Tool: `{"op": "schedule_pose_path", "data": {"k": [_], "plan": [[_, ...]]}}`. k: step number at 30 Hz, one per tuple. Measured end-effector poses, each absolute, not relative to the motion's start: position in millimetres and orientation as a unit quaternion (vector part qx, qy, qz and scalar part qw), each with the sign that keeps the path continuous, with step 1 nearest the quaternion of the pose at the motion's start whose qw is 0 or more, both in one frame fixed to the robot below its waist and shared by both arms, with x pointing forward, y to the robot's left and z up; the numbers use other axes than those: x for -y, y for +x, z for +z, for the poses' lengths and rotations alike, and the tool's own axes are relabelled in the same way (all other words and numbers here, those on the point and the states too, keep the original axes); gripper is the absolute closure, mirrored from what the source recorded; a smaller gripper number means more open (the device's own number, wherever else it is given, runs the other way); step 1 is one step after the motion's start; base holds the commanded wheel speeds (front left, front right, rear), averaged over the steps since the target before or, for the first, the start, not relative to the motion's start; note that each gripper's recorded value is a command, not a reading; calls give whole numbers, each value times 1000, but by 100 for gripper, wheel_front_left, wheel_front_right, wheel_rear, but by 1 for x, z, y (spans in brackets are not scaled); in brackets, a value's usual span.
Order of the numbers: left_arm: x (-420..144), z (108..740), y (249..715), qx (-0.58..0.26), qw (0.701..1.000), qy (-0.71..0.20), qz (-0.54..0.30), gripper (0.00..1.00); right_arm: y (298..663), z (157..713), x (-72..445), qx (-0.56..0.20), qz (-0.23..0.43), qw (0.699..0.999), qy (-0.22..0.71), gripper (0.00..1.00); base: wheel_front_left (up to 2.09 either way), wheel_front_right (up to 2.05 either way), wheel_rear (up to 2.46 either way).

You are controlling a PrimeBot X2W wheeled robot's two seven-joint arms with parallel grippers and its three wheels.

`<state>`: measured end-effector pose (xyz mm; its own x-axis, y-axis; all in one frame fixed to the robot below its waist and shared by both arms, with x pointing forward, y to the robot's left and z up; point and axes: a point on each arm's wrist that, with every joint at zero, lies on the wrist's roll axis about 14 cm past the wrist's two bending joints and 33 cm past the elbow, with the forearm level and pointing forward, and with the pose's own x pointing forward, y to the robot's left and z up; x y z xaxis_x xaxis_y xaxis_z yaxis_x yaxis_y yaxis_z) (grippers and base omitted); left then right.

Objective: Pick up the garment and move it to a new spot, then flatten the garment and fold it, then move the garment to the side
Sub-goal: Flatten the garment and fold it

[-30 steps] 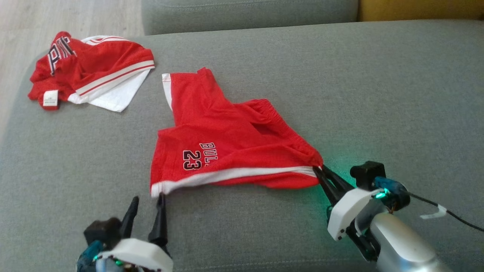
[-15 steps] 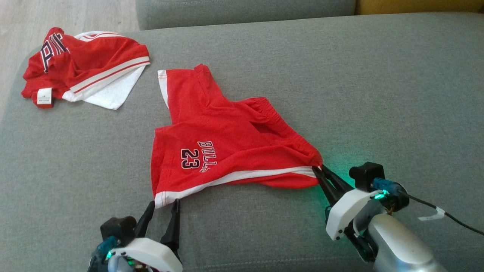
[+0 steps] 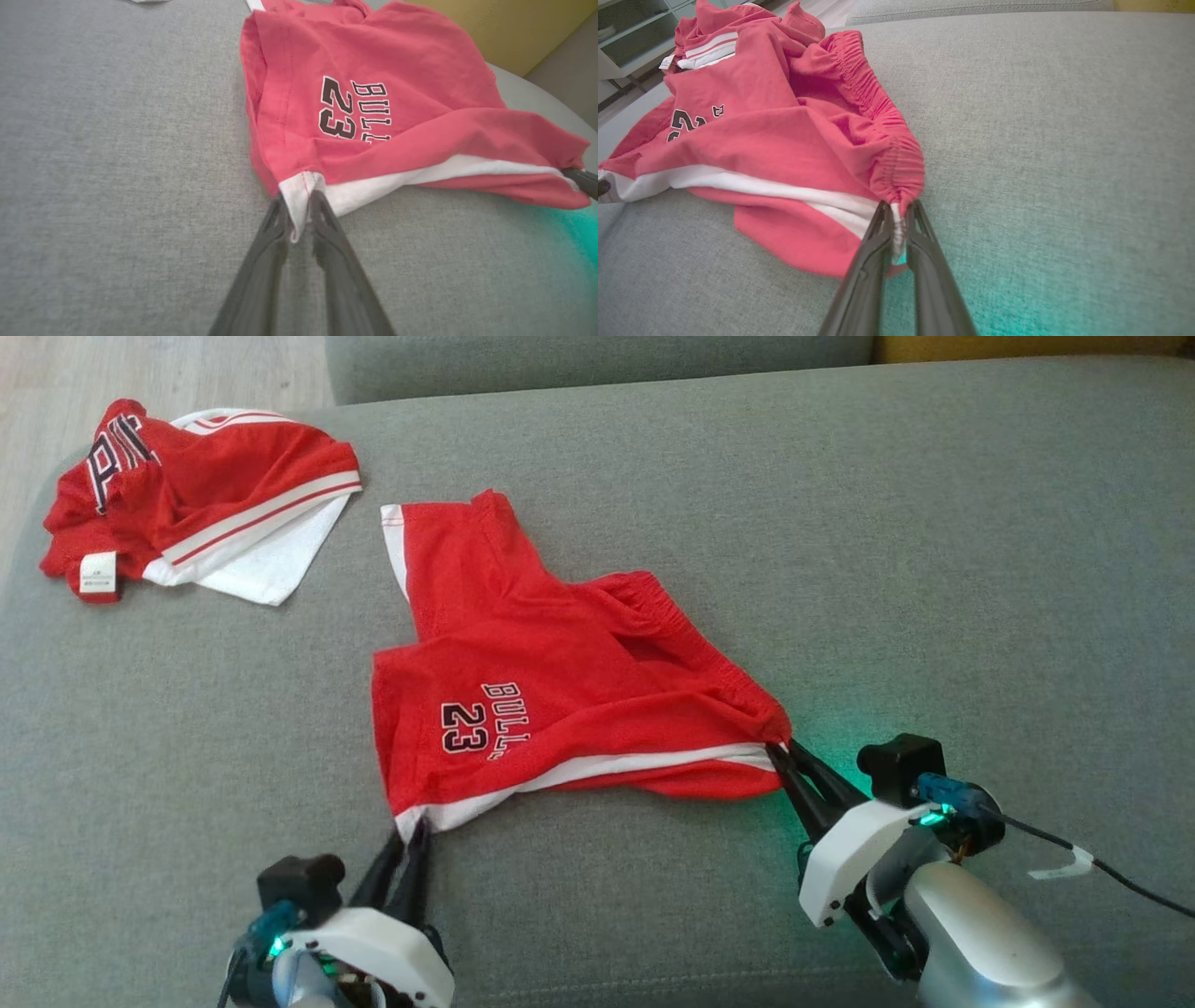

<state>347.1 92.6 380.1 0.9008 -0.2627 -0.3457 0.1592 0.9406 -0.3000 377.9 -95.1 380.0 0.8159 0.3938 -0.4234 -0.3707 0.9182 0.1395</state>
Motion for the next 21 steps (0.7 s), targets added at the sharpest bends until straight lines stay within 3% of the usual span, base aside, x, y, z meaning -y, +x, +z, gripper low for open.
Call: {"op": "schedule_pose_path", "data": {"k": [2, 12, 21], "plan": [[-89, 378, 346, -200, 964, -132, -115, 100, 378, 380, 96, -227, 200, 953, 26, 100, 0, 0, 0], [-86, 377, 345, -204, 962, -137, -121, 100, 379, 384, 98, -220, 197, 955, 26, 100, 0, 0, 0], [-89, 464, 381, -50, 976, -167, -130, 100, 403, 444, 100, -108, 187, 975, 46, 100, 0, 0, 0]]}}
